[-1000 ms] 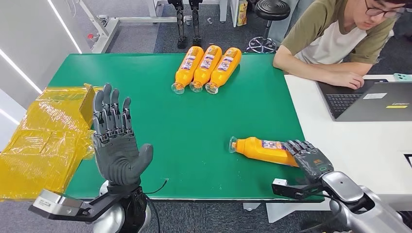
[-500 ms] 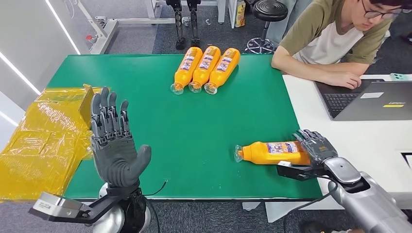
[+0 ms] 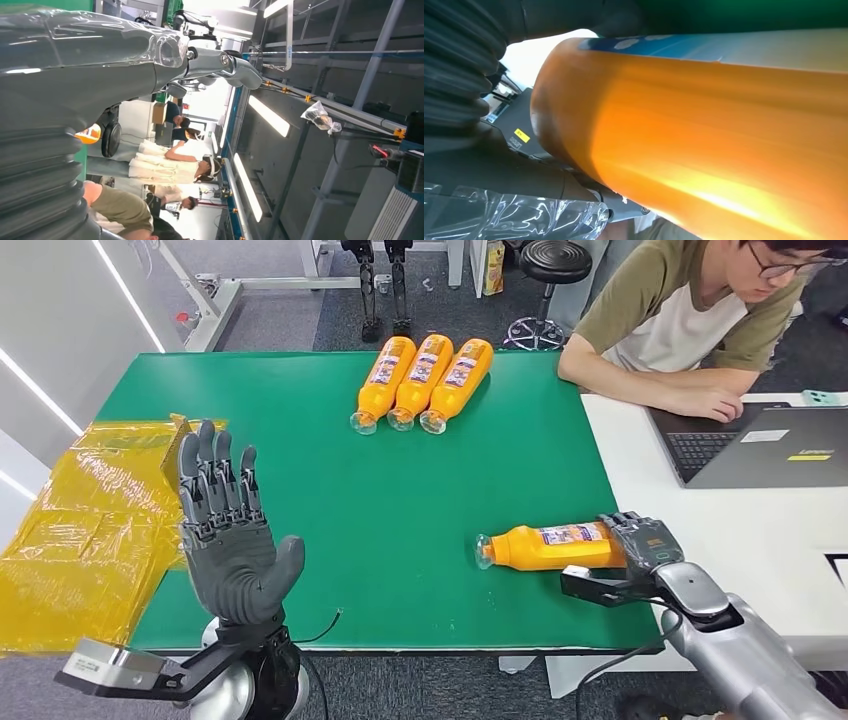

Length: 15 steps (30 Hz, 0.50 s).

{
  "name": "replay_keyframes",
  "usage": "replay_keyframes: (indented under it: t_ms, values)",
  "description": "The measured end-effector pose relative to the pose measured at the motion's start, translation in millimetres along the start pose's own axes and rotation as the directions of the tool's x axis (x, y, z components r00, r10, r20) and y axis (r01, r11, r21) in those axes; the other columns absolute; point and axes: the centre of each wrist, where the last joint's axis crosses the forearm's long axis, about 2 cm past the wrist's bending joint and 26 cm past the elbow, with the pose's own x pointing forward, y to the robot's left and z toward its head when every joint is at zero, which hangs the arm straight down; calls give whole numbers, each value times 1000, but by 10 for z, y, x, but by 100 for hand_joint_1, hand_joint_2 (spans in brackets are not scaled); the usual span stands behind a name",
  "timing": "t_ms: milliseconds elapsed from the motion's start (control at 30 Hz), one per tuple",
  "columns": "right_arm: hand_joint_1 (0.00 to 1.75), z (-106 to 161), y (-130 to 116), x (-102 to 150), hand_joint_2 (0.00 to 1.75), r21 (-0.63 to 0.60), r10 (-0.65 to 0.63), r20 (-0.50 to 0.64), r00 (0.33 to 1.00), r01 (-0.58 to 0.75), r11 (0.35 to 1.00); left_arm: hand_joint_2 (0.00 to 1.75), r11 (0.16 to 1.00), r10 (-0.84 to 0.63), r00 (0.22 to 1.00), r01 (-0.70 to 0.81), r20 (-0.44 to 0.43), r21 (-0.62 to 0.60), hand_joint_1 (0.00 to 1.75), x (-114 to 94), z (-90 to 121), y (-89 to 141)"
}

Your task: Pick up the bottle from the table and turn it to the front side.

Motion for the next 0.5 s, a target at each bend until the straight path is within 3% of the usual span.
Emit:
replay_keyframes:
  t_ms: [500]
  values:
    - [175, 38, -14, 344, 175, -102, -56, 56, 997, 62, 993, 175, 1000, 1, 1000, -1, -3, -1, 0, -2, 13, 4]
